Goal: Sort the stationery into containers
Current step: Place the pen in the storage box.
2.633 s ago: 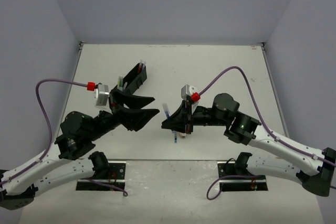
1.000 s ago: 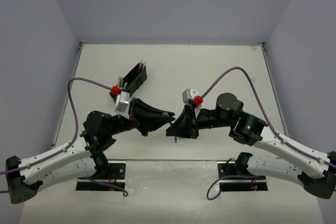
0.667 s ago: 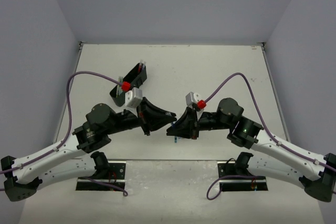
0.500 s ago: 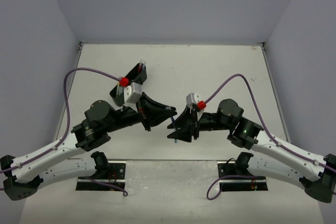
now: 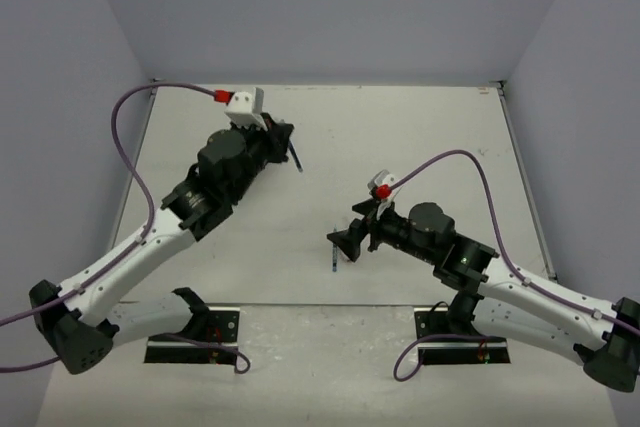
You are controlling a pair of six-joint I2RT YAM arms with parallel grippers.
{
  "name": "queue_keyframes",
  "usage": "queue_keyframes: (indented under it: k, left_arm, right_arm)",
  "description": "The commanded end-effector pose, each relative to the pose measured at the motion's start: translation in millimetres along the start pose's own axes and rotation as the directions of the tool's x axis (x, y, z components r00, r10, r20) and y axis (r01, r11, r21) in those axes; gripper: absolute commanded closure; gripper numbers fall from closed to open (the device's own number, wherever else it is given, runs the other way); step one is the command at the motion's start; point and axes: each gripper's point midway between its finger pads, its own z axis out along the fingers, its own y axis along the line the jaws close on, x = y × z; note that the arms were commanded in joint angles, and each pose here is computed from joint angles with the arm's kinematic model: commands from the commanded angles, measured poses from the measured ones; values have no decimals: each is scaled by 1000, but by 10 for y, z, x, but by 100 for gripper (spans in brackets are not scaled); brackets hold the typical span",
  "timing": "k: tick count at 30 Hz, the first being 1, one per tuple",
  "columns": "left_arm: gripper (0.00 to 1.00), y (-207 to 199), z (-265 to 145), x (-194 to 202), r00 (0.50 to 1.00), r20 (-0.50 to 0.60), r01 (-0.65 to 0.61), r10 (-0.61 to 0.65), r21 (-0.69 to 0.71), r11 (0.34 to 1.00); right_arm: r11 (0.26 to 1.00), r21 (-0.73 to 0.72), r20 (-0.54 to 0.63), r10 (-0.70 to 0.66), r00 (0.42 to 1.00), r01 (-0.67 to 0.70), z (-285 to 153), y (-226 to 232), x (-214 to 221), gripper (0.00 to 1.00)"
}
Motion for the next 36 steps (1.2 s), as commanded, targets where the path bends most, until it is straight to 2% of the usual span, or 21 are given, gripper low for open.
queue_keyframes:
  k: [1, 5, 7, 12, 16, 22, 26, 28, 30, 32, 34, 36]
  left_arm:
    - [100, 1142, 490, -212, 999, 43, 11, 3, -331, 943]
    - [100, 1486, 867, -270, 995, 84, -12, 56, -449, 893]
    - [100, 1662, 1197, -218, 991, 52, -80, 122, -504, 860]
    - [100, 1824, 1558, -140, 984, 8, -150, 180, -518, 842]
    - [100, 1963, 1696, 119, 977, -54, -203, 206, -537, 819]
    - [100, 2110, 1736, 338, 968, -76, -240, 239, -556, 796]
    - [100, 2193, 1707, 546, 972, -107, -231, 208, -571, 788]
    - [93, 2237, 1651, 671, 975, -120, -220, 185, -581, 783]
    - [71, 2248, 1610, 791, 979, -137, -203, 151, -581, 788]
    - [54, 2224, 1584, 879, 980, -159, -192, 122, -570, 799]
    - [47, 2189, 1578, 904, 984, -155, -164, 91, -562, 811]
    - [35, 2131, 1553, 913, 984, -168, -149, 67, -543, 827]
  right_arm:
    - [924, 369, 195, 31, 980, -103, -215, -655, -328, 1]
    - [868, 477, 185, 56, 981, -139, -197, -879, -185, 1]
    - [857, 498, 153, 64, 986, -133, -142, -917, -119, 1]
    - [855, 507, 96, 73, 993, -112, -64, -926, -34, 1]
    - [858, 501, 93, 77, 993, -114, -54, -912, -23, 1]
    - [861, 495, 101, 80, 992, -120, -77, -904, -27, 1]
    - [860, 497, 102, 78, 992, -119, -84, -908, -28, 1]
    - [860, 496, 103, 79, 991, -120, -83, -906, -25, 1]
    - [860, 497, 100, 80, 992, -119, -81, -908, -18, 1]
    - [859, 497, 98, 79, 992, -117, -77, -912, -18, 1]
    - [860, 497, 95, 79, 992, -116, -69, -909, -12, 1]
    - [858, 502, 85, 77, 993, -109, -56, -921, 14, 1]
